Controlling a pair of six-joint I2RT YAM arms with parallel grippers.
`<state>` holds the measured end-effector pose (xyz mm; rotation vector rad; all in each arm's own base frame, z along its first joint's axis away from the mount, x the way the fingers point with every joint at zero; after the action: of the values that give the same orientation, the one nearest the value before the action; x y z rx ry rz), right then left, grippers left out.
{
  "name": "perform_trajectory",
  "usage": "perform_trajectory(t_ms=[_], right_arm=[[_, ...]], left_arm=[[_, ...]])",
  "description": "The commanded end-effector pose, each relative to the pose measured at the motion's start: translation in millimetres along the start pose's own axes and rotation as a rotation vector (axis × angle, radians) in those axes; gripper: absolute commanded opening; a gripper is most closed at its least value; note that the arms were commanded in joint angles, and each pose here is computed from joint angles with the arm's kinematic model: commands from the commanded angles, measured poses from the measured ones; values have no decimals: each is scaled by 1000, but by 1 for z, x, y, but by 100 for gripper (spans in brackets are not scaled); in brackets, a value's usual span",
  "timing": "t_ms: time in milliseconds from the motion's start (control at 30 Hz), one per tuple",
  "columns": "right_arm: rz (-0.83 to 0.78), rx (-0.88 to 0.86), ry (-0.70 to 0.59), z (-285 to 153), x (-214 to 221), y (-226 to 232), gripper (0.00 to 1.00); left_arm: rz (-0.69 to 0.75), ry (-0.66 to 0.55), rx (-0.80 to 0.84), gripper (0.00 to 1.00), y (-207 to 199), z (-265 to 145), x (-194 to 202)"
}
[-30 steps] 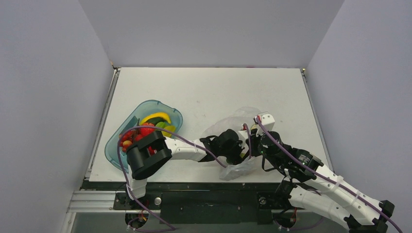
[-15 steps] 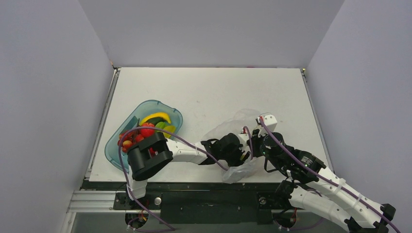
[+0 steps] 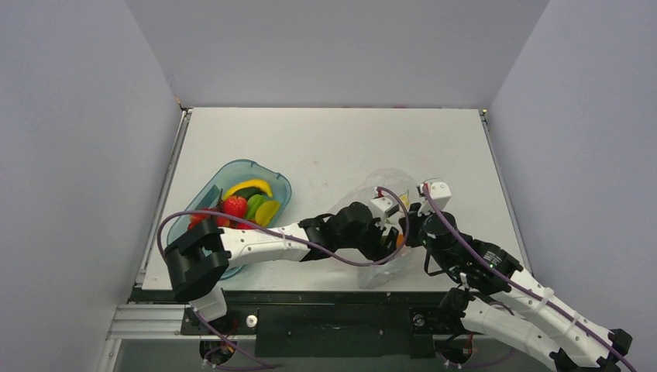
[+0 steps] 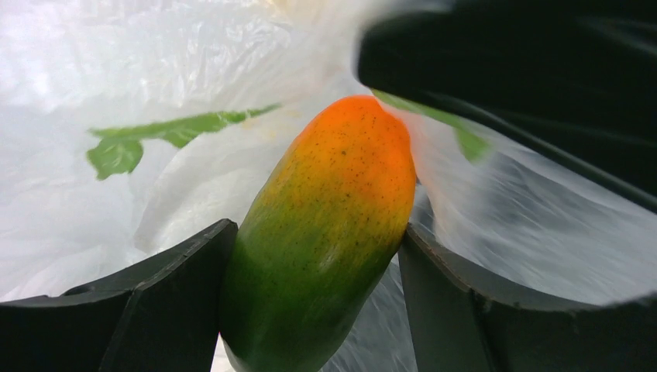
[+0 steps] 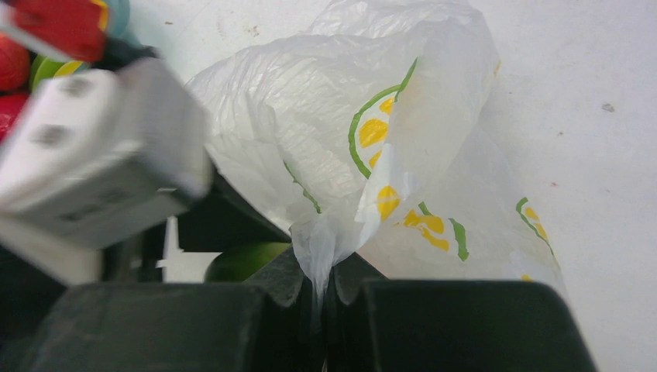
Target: Take the fake fruits out of the plastic bag
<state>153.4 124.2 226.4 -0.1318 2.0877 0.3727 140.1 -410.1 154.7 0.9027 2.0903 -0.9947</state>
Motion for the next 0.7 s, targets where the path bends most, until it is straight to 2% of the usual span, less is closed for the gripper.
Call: perform_trajectory(t_ms=[0,233,367,500,667], right_arm=[[54,121,-58,6,-9,-16,0],[73,285,-70,8,-15,-42,0],[86,395,-94,8,-22,-55,0],[103,536,-138,1,-32,-72,0],[134,714,-205,-12,-48,-98,0]], left_arm=[[-62,-104,136,24,-17,-32,-32],[-187,-247,221,18,-2,-89,-60],[-172,-320,159,16,15,-130,-77],[-145,-349,-62,9,51,-171,-81],[-185,-351,-427,8,108,-220,-64]])
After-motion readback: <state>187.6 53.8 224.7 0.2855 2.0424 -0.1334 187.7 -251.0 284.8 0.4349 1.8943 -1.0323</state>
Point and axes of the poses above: each gripper's point midway between its finger pads, its own z axis out along the fingers, its own y axis along the line the jaws close on, x = y × z, the point moved 5 cm from there along -z, back along the fingers, and after that the axes turned 3 degrees about z, right-handed, at the moved point
